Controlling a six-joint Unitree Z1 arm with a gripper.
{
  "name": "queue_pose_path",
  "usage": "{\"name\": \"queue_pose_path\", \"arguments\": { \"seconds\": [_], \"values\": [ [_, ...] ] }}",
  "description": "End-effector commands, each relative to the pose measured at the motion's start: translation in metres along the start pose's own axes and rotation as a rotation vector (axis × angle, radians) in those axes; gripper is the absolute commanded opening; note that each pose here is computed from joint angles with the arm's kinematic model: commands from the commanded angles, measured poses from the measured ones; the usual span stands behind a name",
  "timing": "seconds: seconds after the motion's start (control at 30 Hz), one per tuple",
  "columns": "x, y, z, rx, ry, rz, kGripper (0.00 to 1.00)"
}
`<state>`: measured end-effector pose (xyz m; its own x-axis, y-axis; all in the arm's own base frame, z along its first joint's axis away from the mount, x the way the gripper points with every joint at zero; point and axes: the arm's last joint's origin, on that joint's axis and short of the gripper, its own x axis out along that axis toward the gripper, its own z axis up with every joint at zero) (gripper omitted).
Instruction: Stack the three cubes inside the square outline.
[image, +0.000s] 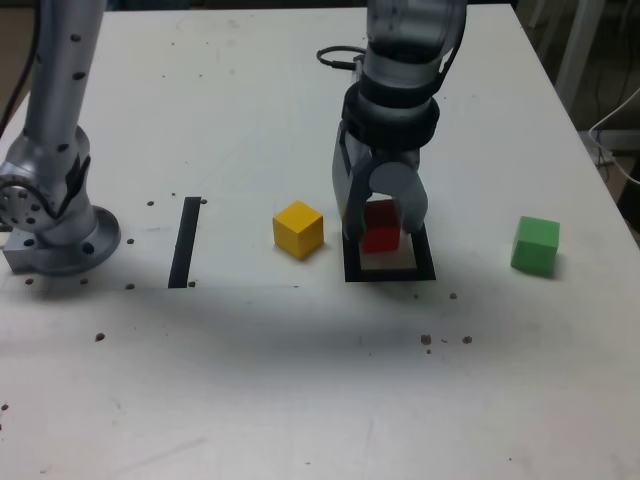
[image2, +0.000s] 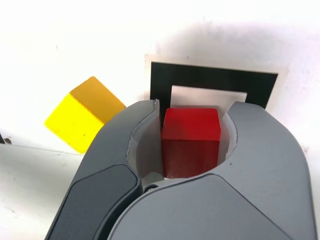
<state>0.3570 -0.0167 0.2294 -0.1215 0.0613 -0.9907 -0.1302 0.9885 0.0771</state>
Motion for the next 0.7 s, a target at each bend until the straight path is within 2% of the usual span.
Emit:
{"name": "queue_pose_path", "arguments": {
  "seconds": [0.0,0.27,0.67],
  "values": [
    [0.0023,0.0003,0.0012,-0.001,0.005,0.002,0.38],
    [0.0039,-0.0010,0.0027,0.002,-0.001,0.001,0.43],
    [0.0043,-0.0039,0.0026,0.019,-0.008,0.000,0.57]
  ]
}}
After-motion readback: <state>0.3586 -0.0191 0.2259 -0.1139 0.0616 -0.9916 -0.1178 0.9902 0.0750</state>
